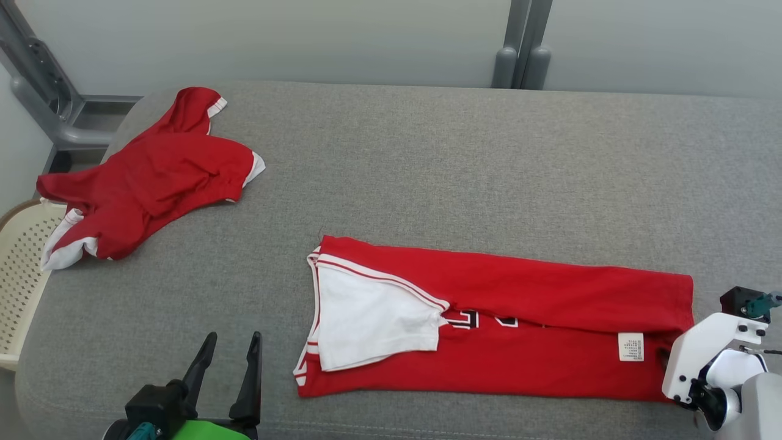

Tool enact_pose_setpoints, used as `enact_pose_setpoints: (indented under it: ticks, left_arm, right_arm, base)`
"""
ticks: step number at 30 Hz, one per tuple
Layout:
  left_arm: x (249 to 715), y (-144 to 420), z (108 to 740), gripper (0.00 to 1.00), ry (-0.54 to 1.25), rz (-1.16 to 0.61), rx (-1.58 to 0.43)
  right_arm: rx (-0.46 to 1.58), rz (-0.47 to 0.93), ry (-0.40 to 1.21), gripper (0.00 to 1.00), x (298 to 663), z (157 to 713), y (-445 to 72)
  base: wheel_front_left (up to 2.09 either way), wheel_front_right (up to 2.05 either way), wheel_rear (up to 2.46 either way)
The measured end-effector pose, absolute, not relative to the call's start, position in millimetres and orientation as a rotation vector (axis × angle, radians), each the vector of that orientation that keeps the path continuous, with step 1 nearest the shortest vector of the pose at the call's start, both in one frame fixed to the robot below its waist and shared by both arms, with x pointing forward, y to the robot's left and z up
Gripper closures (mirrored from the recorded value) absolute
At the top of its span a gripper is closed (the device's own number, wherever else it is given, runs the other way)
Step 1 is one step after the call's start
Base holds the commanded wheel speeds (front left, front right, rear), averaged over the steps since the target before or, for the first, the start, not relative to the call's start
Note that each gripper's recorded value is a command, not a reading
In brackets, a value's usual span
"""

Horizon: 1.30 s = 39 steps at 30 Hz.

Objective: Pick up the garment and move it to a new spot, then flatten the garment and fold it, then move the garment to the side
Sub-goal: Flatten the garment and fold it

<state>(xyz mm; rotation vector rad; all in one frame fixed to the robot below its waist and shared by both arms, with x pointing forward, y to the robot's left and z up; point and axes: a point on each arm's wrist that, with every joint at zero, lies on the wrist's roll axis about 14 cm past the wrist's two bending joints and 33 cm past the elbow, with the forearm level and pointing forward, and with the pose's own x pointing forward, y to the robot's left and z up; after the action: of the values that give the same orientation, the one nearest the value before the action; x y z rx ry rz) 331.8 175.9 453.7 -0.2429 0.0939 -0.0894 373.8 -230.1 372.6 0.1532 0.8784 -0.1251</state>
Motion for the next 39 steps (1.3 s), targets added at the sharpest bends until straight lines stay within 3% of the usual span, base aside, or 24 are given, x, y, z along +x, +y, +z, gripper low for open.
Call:
enact_pose_setpoints:
  ticks: [16, 34, 35, 36, 37, 39]
  left_arm:
    - [327, 169, 456, 0.00, 0.088, -0.117, -0.241]
    - [335, 181, 438, 0.00, 0.147, -0.077, -0.241]
    - [336, 181, 438, 0.00, 0.147, -0.075, -0.240]
    - [337, 182, 438, 0.00, 0.147, -0.074, -0.239]
    - [338, 182, 438, 0.00, 0.148, -0.073, -0.239]
    - [338, 182, 437, 0.00, 0.151, -0.070, -0.240]
  right_arm:
    - [0.148, -0.180, 0.707, 0.00, 376, 432, -258]
    - [0.165, -0.145, 0.908, 0.00, 383, 373, -237]
    - [0.175, -0.140, 0.916, 0.02, 385, 371, -235]
    - [0.181, -0.136, 0.925, 0.29, 386, 369, -233]
    - [0.186, -0.132, 0.931, 0.48, 387, 368, -232]
    - [0.202, -0.122, 0.944, 0.61, 388, 365, -228]
  base:
    - [0.00, 0.00, 0.00]
    - [0.00, 0.00, 0.00]
    - [0.00, 0.00, 0.00]
    - [0.00, 0.00, 0.00]
    - [0.00, 0.00, 0.00]
    - [0.00, 0.00, 0.00]
